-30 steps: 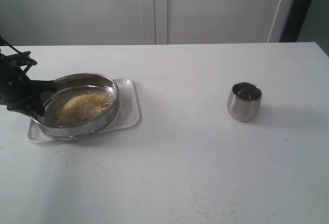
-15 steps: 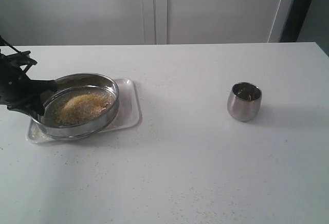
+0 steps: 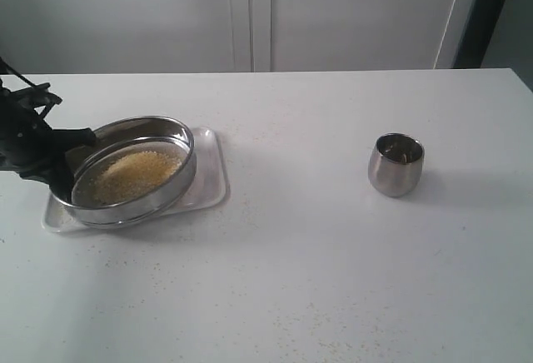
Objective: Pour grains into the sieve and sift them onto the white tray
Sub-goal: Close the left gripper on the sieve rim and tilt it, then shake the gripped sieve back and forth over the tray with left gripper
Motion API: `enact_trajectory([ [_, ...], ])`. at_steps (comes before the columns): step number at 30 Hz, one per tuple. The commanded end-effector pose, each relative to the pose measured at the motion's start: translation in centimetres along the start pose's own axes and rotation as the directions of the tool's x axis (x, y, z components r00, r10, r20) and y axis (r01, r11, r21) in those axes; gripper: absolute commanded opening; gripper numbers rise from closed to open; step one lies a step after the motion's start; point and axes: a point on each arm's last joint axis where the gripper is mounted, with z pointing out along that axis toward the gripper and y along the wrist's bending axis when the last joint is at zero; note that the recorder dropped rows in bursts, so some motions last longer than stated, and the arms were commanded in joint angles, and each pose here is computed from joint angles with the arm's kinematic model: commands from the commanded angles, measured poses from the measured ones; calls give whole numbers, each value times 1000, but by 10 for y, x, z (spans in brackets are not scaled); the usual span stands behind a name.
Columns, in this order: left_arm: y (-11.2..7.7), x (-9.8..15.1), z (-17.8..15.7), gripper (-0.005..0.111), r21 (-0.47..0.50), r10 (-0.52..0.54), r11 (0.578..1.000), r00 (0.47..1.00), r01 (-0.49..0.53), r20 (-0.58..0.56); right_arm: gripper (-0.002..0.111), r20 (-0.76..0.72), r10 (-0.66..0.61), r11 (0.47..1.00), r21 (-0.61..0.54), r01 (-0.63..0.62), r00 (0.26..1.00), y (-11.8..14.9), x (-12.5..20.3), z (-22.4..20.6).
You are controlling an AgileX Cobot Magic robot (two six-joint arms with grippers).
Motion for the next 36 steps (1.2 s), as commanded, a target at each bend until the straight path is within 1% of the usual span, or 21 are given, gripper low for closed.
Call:
enact_trajectory([
  [1, -4, -1, -3, 0, 41, -48, 998, 999, 48, 6, 0, 3, 1, 1000, 4, -1, 1000, -1, 1, 0],
  [4, -5, -2, -4, 0, 51, -56, 997, 998, 55, 6, 0, 3, 1, 1000, 4, -1, 1000, -1, 1, 0],
  [12, -13, -20, -23, 0, 72, -31, 997, 998, 27, 52, 0, 3, 1, 1000, 4, -1, 1000, -1, 1, 0],
  [14, -14, -26, -29, 0, 62, -24, 998, 997, 20, 69, 0, 3, 1, 1000, 4, -1, 1000, -1, 1, 0],
  [17, -13, -33, -38, 0, 17, -59, 998, 994, 58, 89, 0, 3, 1, 1000, 4, -1, 1000, -1, 1, 0],
  [20, -16, -38, -45, 0, -20, -51, 998, 994, 53, 94, 0, 3, 1, 1000, 4, -1, 1000, -1, 1, 0],
  [23, -26, -40, -49, 0, -67, -42, 997, 993, 49, 108, 0, 3, 1, 1000, 4, -1, 1000, -1, 1, 0],
  [25, -37, -41, -50, 0, -99, -33, 994, 992, 46, 124, 0, 3, 1, 1000, 4, -1, 1000, -1, 1, 0],
  [27, -50, -40, -50, 0, -112, -27, 993, 991, 42, 134, 0, 3, 1, 1000, 4, -1, 1000, -1, 1, 0],
  [29, -58, -40, -51, 0, -113, -21, 993, 991, 36, 135, 0, 3, 1, 1000, 4, -1, 1000, -1, 1, 0],
  [31, -58, -39, -53, 0, -119, -21, 992, 993, 35, 120, 0, 3, 1, 1000, 4, -1, 1000, -1, 1, 0],
  [32, -55, -38, -53, 0, -131, -23, 991, 994, 37, 108, 0, 3, 1, 1000, 4, -1, 1000, -1, 1, 0],
  [36, -23, -38, -59, 0, -190, -65, 979, 996, 74, 55, 0, 3, 1, 1000, 4, -1, 1000, -1, 1, 0],
])
